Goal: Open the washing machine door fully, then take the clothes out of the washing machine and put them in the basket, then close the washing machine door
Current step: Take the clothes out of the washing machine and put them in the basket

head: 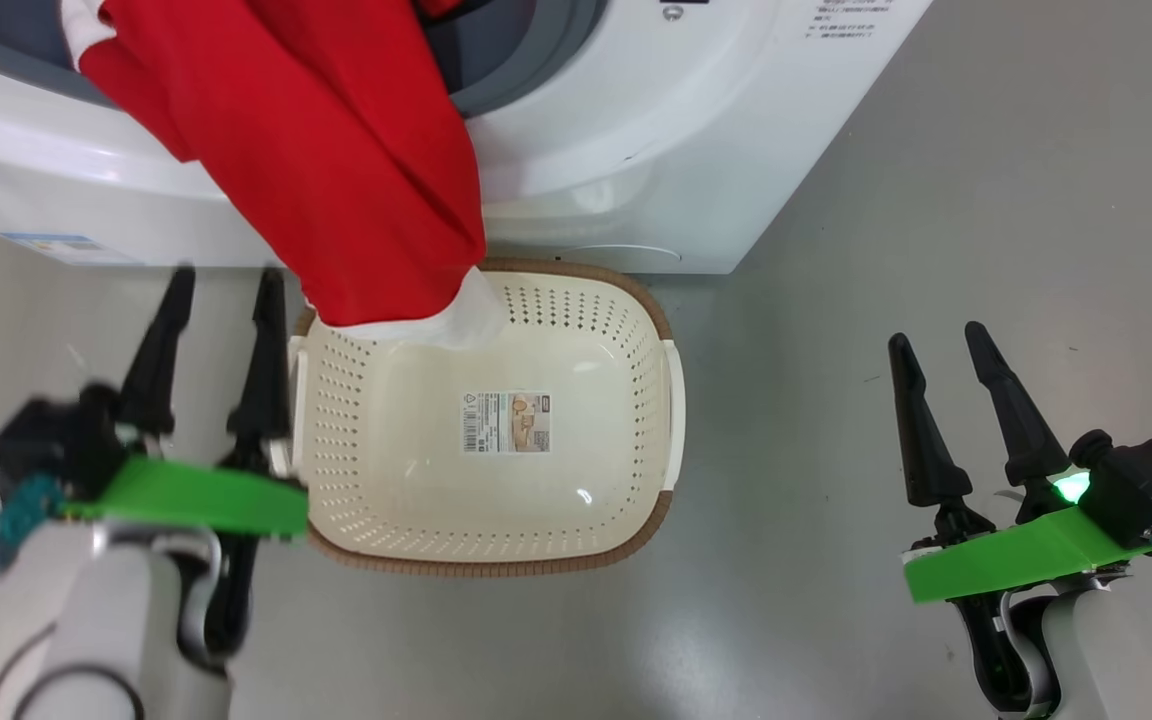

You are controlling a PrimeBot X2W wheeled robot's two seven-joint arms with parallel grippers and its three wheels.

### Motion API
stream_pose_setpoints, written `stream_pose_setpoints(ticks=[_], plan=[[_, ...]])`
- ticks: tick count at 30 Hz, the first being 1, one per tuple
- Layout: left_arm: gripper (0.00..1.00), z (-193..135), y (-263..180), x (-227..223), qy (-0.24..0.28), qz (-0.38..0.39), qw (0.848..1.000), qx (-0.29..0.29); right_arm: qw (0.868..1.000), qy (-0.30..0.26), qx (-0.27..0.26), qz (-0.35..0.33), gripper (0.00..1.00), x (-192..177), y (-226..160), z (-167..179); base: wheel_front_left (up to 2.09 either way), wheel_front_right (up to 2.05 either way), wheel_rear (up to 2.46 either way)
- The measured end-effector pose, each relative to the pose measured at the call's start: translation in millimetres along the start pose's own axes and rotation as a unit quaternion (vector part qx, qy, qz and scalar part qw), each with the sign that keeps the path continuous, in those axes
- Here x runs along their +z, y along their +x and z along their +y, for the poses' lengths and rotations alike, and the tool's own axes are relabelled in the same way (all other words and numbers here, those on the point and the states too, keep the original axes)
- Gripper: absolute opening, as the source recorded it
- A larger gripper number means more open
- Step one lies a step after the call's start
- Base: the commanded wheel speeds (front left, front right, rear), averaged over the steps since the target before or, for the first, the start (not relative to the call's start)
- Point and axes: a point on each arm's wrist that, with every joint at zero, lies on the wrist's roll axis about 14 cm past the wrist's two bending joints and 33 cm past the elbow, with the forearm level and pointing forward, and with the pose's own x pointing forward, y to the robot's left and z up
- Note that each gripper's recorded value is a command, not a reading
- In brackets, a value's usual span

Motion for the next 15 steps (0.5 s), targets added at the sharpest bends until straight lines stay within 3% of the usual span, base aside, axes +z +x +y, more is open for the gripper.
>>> stream_pose_setpoints(ticks=[15], plan=[[1.00, -22.5, 96.9, 18.8, 0.032, 0.006, 0.998, -0.045, 1.000, -0.001, -0.009, 0.011, 1.00, -8.8, 2.3, -7.9, 0.00, 0.00, 0.00]])
